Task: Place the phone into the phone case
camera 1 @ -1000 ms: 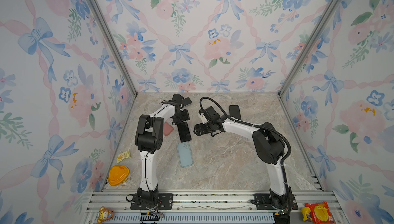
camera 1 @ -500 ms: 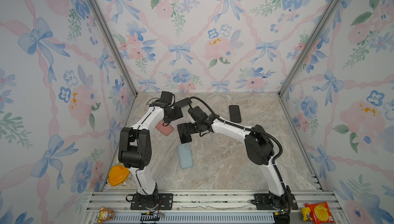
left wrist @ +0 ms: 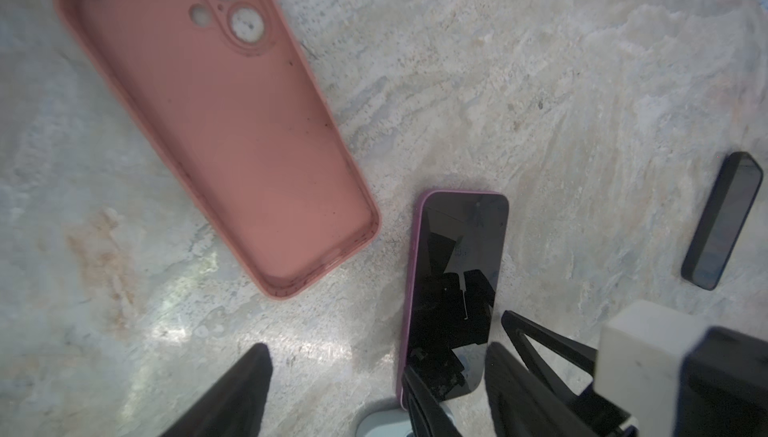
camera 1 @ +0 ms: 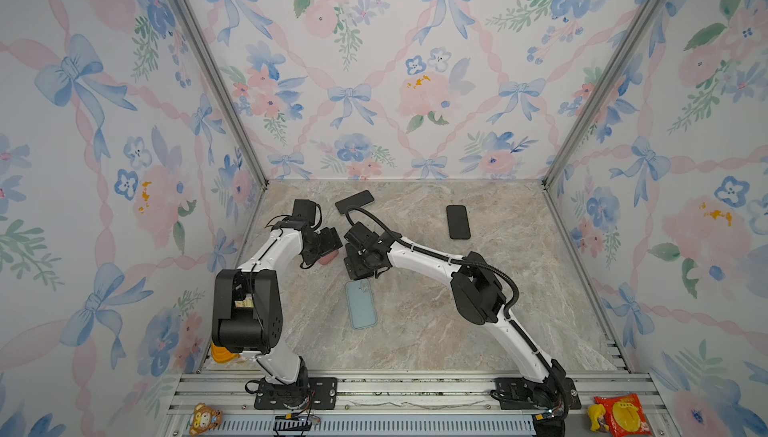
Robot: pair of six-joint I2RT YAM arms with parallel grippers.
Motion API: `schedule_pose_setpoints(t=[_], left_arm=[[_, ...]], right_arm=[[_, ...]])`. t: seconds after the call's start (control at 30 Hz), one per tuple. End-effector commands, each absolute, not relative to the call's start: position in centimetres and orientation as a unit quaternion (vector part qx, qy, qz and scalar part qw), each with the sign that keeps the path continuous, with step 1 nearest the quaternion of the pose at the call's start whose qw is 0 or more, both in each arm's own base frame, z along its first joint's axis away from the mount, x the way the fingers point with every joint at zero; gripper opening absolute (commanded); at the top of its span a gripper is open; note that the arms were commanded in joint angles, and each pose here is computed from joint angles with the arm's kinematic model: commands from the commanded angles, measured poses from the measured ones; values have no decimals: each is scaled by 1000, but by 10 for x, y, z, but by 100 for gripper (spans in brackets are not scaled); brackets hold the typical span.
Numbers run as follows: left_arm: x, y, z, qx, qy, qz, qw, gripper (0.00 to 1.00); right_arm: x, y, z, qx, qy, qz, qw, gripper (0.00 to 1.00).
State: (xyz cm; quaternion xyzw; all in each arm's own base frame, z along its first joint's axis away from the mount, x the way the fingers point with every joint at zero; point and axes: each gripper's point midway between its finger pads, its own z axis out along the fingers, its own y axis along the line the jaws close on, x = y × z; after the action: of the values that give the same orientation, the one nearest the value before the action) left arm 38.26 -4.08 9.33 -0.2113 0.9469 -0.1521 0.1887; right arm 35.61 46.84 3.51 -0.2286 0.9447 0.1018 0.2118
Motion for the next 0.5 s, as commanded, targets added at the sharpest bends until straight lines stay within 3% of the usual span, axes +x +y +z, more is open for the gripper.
schedule_pose_setpoints(t=[0.0,0.2,0.47], left_arm=[[385,-39,109,-217,937,-171,215,82],[381,-39,104,-221,935,-180,211,82],[383,-52,96,-217,932,-211,200,81]], right_arm=[[347,459,12,-244,949,40,195,96],[342,444,-8,-259,949,-25,180,89],[352,425,0,-246,952,-3,183,74]])
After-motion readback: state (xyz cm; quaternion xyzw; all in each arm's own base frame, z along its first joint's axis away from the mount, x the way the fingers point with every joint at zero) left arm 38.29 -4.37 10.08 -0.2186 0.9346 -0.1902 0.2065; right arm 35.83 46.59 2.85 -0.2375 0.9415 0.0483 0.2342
